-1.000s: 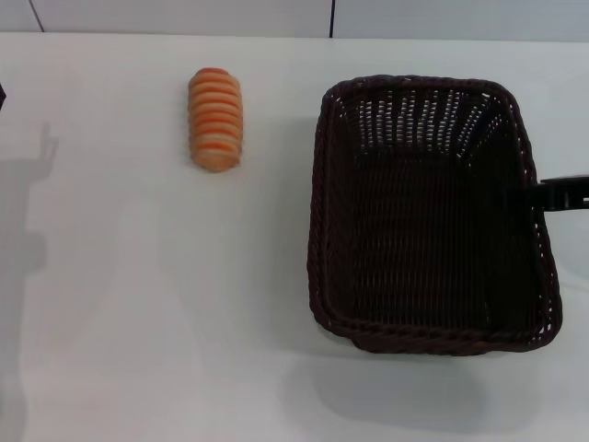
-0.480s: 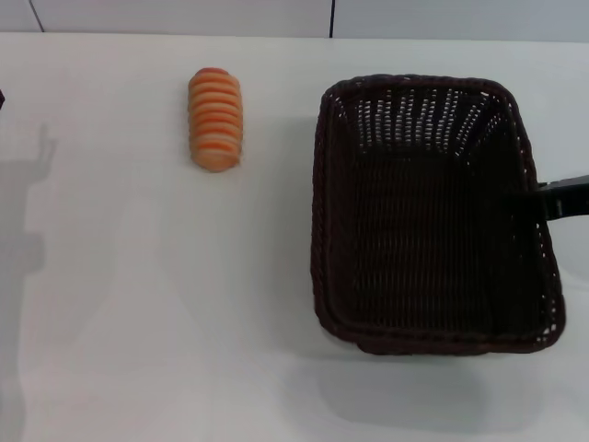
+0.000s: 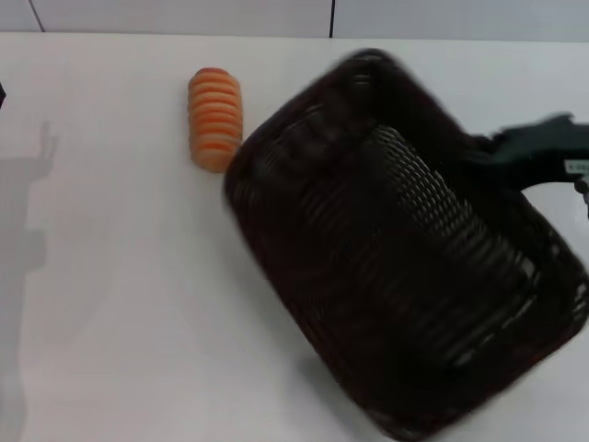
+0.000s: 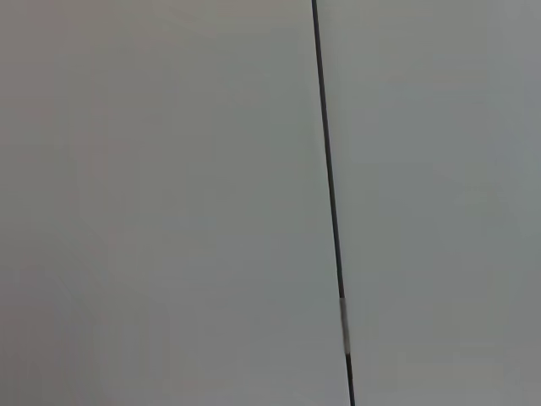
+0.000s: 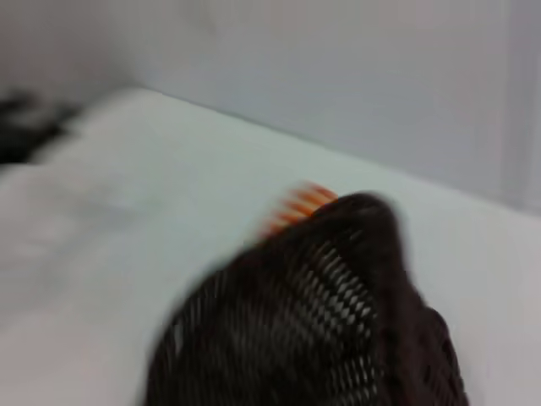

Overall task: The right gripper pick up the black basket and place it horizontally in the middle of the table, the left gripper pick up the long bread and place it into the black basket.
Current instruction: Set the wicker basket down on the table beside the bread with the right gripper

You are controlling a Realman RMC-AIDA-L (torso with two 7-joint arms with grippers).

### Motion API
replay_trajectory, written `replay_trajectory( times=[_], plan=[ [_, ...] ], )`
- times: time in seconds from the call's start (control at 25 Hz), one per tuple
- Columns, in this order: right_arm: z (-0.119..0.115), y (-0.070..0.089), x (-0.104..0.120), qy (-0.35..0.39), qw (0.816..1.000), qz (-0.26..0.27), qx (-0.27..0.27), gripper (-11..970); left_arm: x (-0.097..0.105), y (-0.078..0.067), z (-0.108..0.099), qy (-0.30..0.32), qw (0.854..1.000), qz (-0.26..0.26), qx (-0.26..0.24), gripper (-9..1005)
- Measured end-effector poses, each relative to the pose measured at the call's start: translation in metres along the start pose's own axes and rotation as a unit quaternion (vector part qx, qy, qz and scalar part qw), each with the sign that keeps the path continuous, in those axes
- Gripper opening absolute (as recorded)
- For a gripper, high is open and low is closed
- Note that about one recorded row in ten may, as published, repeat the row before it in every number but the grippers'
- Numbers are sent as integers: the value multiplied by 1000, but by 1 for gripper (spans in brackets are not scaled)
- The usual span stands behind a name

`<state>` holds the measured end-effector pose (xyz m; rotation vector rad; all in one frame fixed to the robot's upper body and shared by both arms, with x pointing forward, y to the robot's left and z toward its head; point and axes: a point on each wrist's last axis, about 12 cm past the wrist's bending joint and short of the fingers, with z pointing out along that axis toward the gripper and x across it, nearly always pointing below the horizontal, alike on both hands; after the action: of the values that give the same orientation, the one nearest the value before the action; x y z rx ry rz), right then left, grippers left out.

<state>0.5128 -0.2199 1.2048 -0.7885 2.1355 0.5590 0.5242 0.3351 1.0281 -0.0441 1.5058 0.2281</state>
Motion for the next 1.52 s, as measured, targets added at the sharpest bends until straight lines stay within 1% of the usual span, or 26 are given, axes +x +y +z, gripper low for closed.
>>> replay_trajectory(
  times=[0.04,0.08,0.12,0.16,0.2,0.32,0.44,0.48,0.52,0.64,0.68,0.72,0.76,0.88,0.96,1.04,1.08,1.12,1.24,1.28,1.52],
  plan=[
    [-3,7,-7,-8,1000,-20,-17,252,0,0,0,-1,1000,0,0,852],
    [-6,19,-20,-15,998,-53,-37,237,-1,-1,1,-1,1000,-1,1,852],
    [-6,19,-20,-15,998,-53,-37,234,-1,-1,1,-1,1000,-1,1,852],
    [-7,27,-31,-16,995,-79,-51,231,-1,-2,1,-1,1000,-2,1,852],
    [-7,27,-31,-16,995,-79,-51,229,-1,-2,1,-2,1000,-2,2,852],
    [-5,37,-44,-11,991,-114,-72,223,-1,-3,0,-2,1000,-3,3,852],
    [-3,43,-47,-10,987,-129,-90,222,0,-3,-1,0,1000,-3,2,852],
    [0,50,-48,-10,981,-151,-120,222,0,-3,-1,0,1000,-3,2,852],
    [0,50,-48,-10,981,-151,-120,221,0,-3,-2,0,1000,-4,2,852],
    [4,59,-46,-2,969,-182,-169,221,1,-3,-2,0,1000,-5,1,852],
    [7,60,-43,13,961,-201,-189,221,1,-3,-2,0,1000,-5,1,852],
    [7,60,-43,13,961,-201,-189,221,1,-3,-2,0,1000,-5,1,852],
    [9,60,-41,21,957,-211,-197,221,0,-3,-2,0,1000,-5,1,852],
    [13,59,-31,44,940,-253,-223,220,0,-4,-1,0,1000,-6,2,852],
    [13,57,-29,45,940,-254,-223,220,0,-4,-1,0,1000,-6,3,852],
    [14,53,-29,42,943,-249,-216,186,-1,-5,0,-1,1000,-6,3,852],
    [13,46,-28,37,949,-239,-203,170,-1,-5,0,-1,1000,-6,4,852],
    [13,46,-28,37,949,-239,-203,153,-1,-5,0,-1,1000,-6,4,852],
    [14,38,-28,39,955,-233,-180,101,-1,-6,1,-2,1000,-7,4,851],
    [17,33,-28,45,958,-234,-158,83,-1,-6,1,-2,1000,-7,4,851],
    [27,31,-27,64,958,-247,-128,72,-2,-6,1,-3,1000,-16,4,851]
  ],
)
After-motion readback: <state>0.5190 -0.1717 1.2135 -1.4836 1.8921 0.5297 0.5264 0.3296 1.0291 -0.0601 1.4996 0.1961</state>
